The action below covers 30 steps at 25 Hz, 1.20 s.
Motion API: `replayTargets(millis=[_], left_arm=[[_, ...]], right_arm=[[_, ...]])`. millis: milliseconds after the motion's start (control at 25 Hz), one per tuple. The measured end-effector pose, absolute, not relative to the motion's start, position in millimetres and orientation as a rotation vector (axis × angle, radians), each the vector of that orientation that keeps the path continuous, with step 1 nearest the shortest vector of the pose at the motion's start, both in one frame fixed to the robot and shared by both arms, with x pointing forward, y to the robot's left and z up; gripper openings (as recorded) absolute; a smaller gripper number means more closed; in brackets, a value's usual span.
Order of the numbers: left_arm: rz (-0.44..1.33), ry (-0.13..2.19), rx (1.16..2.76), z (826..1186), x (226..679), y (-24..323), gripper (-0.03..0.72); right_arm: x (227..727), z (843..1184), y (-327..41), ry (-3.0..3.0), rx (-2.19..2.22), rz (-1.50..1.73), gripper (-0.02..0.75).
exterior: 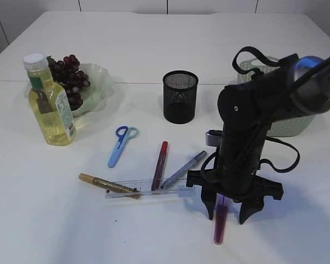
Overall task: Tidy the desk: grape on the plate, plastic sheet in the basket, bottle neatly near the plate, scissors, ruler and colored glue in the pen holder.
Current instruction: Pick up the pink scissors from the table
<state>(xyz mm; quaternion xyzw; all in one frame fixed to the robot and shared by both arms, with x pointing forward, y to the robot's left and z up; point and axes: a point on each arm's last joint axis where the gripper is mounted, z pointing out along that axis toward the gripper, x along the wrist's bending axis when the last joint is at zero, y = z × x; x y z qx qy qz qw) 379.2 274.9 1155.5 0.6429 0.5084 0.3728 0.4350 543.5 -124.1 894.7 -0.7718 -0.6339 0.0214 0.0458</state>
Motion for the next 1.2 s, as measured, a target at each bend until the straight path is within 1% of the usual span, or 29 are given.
replayTargets(millis=[1200], left_arm=[[0.928, 1.265, 1.601, 1155.5, 379.2, 274.9, 0.415]], right_arm=[[542.6, 894.8, -125.0, -1.939, -2.353, 0.087, 0.470]])
